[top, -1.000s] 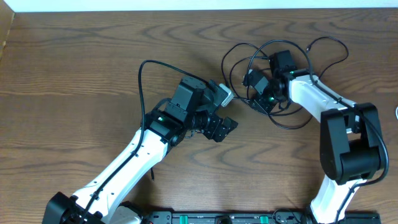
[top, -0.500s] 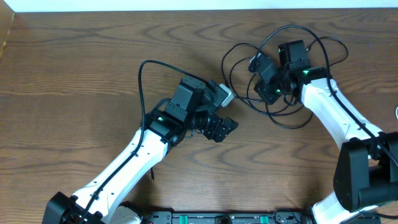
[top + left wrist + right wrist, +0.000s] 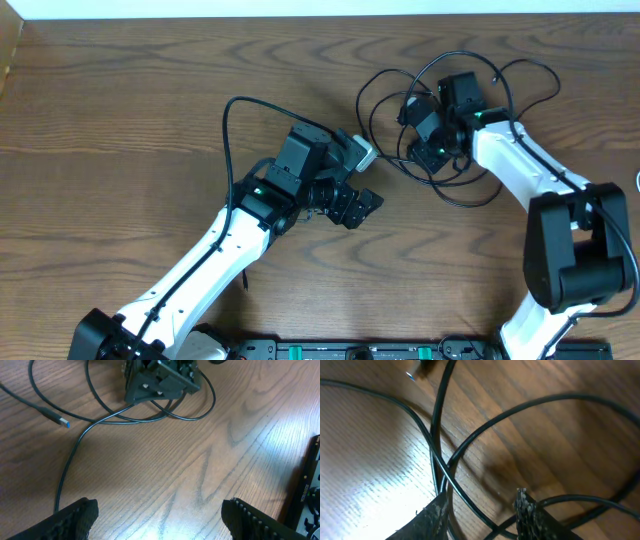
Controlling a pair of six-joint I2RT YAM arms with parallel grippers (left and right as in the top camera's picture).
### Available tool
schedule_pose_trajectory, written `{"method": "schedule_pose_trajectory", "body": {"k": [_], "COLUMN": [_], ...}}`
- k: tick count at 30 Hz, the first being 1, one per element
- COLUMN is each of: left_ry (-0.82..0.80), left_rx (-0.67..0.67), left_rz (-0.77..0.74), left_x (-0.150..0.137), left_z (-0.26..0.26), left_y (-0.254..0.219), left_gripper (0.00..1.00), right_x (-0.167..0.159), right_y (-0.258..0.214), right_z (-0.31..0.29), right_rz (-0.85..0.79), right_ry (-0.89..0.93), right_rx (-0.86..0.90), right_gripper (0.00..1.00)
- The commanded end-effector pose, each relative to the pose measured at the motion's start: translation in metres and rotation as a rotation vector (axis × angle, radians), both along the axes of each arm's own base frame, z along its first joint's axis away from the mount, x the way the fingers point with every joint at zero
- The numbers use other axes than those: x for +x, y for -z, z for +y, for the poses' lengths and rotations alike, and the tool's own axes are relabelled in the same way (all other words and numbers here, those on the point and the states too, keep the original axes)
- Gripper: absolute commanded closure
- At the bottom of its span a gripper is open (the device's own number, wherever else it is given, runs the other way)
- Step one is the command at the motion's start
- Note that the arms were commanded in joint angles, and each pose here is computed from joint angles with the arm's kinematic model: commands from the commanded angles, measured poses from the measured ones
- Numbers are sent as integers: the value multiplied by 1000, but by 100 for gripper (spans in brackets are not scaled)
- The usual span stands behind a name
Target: Untangle cables
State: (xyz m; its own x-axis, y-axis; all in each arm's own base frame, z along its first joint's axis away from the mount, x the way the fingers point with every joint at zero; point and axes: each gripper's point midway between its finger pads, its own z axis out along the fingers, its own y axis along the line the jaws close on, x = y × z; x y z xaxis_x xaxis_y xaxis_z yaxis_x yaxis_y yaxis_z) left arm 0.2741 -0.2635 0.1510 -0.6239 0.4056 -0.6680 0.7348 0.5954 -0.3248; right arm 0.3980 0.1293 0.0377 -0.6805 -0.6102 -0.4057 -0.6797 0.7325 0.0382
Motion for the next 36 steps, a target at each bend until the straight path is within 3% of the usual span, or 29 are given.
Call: {"method": "schedule_pose_trajectory", "body": {"k": [1,9,23,24,26,28,34,36], "left_ry": [0,12,13,13,13,13,13,13], "left_rx": [-7,-19,-17,-17,-17,-17,-16,-16], "left_rz": [7,15,17,17,17,17,17,17], "left_x": [0,-3,-3,-3,-3,-3,-3,-3], "left_z": [0,-2,-2,-2,-2,-2,-2,-2], "left_y": [-1,-2,-2,-2,-2,-2,-2,-2], "left_gripper": [15,16,16,16,15,16,16,16], "right_x": [3,4,-15,-15,-15,-15,-9,7], "right_y": [9,13,67,67,67,67,46,2], "right_z": [-4,-6,-9,-9,-9,-9,-9,-7], "right_rz": [13,18,164,163,164,168,169,98], "right_ry": [4,9,9,9,9,26,126,158], "right_rx": [-8,-9,-36,-36,-36,-33,-4,26], "right_gripper": [62,65,75,78,99,99,99,99]}}
